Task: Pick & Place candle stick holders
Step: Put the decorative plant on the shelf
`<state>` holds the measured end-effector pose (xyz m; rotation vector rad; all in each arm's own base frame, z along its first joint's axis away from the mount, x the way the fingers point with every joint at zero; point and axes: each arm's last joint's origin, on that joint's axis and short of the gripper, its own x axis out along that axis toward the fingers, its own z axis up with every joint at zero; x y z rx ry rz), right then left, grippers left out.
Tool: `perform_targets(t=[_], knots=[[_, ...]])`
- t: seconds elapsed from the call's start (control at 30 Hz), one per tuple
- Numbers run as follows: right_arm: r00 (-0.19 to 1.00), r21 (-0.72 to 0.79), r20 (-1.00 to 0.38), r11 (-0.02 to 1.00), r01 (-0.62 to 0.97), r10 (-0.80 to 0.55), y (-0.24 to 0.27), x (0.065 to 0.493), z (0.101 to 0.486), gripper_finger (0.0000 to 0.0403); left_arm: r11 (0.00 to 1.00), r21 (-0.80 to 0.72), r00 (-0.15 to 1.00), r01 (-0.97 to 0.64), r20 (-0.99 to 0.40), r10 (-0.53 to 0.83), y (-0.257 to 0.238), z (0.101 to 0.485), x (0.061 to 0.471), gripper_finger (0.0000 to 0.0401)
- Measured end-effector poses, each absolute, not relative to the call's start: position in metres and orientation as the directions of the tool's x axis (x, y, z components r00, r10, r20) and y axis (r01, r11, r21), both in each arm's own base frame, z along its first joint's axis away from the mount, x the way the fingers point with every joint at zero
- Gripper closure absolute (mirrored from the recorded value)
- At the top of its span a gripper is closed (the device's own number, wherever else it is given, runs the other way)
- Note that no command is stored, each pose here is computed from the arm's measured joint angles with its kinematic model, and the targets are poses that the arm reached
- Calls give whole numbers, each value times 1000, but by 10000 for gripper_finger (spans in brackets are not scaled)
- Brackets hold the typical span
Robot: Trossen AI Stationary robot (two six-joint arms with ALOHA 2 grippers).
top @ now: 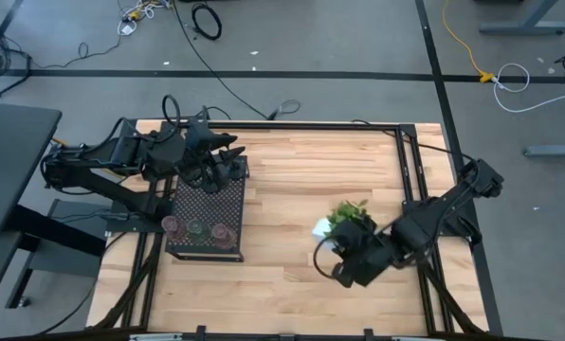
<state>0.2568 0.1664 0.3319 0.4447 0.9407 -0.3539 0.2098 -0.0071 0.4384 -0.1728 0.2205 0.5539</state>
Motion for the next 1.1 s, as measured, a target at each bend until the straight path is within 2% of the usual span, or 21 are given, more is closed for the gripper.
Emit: perform_targets(t=[0.27, 0.57, 0.87, 1.1], knots=[[696, 218, -716, 926, 307, -62, 144, 289, 346, 403, 837, -105, 828, -538, -253, 500, -7, 438, 210, 239], [864, 256, -502, 959, 119, 27, 125, 321, 369, 403, 837, -105, 828, -537, -253, 500, -7, 438, 210, 239], [932, 258, -360, 965, 46, 52, 112, 338, 380, 403, 837, -106, 828, -538, -252, 500, -7, 439, 210, 239], [946, 270, -316, 963, 14, 74, 104, 367, 366, 403, 836, -107, 828, -538, -252, 500, -7, 439, 210, 239]])
